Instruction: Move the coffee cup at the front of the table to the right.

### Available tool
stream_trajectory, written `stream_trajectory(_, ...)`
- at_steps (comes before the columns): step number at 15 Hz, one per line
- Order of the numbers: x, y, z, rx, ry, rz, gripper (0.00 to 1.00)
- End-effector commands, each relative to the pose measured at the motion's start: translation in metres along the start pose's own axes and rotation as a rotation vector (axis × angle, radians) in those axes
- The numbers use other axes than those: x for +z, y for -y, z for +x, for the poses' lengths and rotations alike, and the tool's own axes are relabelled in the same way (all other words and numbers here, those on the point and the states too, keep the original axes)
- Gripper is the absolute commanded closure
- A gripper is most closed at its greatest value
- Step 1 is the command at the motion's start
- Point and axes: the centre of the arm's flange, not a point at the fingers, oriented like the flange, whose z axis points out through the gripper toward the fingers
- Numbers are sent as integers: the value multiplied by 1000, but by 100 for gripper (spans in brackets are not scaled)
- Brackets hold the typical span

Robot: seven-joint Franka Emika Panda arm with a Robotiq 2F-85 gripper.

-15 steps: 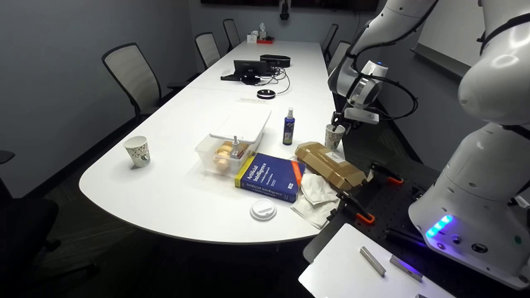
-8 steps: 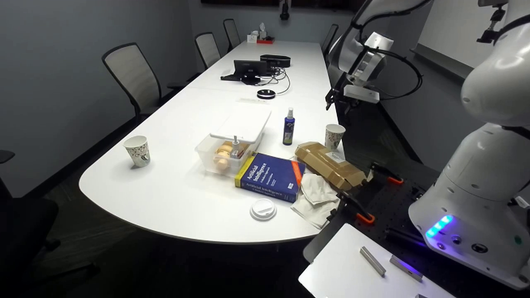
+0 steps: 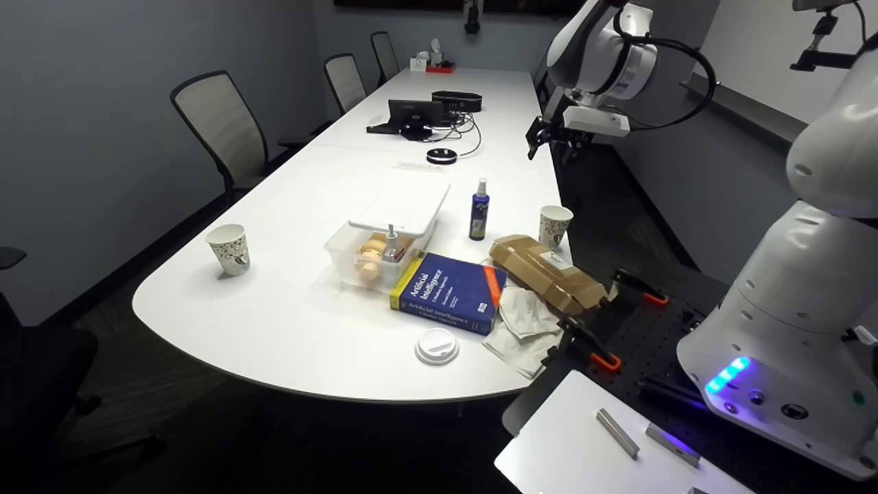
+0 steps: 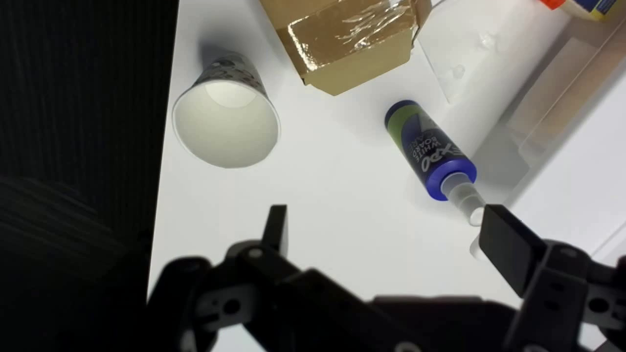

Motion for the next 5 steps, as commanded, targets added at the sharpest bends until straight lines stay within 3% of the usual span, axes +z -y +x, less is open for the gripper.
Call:
stream_trajectory(1,-43,34,-13,-38,35,-10,0)
stream_trajectory(5,-56,58,-19,-72,50,-31,0)
